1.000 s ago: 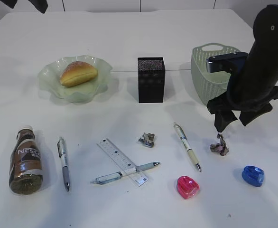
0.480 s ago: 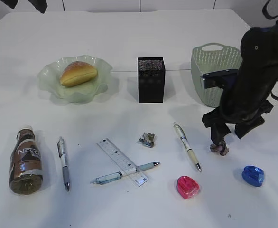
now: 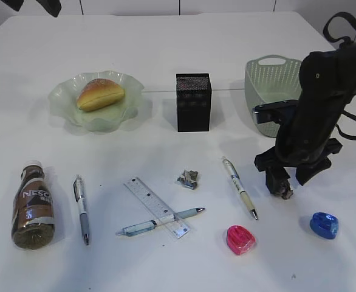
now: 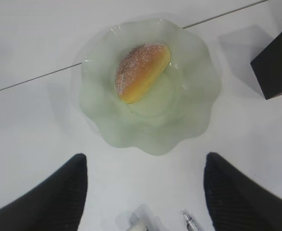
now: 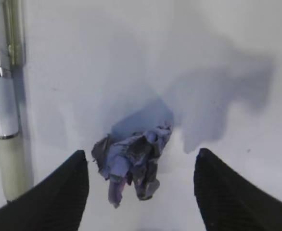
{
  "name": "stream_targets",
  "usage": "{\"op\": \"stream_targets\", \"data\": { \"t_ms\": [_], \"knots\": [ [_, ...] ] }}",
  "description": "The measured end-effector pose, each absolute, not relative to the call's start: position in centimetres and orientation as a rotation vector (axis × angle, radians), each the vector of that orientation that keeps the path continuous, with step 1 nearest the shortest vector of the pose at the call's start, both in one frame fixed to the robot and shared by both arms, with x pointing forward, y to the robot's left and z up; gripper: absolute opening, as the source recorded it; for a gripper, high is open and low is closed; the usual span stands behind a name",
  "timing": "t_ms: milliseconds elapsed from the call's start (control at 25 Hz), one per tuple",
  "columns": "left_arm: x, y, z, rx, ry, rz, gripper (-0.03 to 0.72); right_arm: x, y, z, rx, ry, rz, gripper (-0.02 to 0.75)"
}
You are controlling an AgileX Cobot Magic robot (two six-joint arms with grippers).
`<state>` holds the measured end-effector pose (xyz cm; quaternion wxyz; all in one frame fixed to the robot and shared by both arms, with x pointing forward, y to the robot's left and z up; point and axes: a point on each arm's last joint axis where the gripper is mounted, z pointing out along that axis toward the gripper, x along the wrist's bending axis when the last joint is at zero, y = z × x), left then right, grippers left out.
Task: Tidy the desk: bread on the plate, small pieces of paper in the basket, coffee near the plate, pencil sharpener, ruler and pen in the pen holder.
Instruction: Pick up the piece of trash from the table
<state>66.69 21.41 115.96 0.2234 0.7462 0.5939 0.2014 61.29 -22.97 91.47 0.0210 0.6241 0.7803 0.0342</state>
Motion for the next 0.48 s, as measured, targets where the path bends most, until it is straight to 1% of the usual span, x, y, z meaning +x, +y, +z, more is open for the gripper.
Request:
{"op": "stream_targets", "data": {
  "t_ms": [480],
  "knots": [
    [66.69, 21.41, 115.96, 2.06, 1.64, 0.556, 0.527, 61.54, -22.82, 90.98, 1.948, 2.411, 0.129, 0.533]
  ]
}}
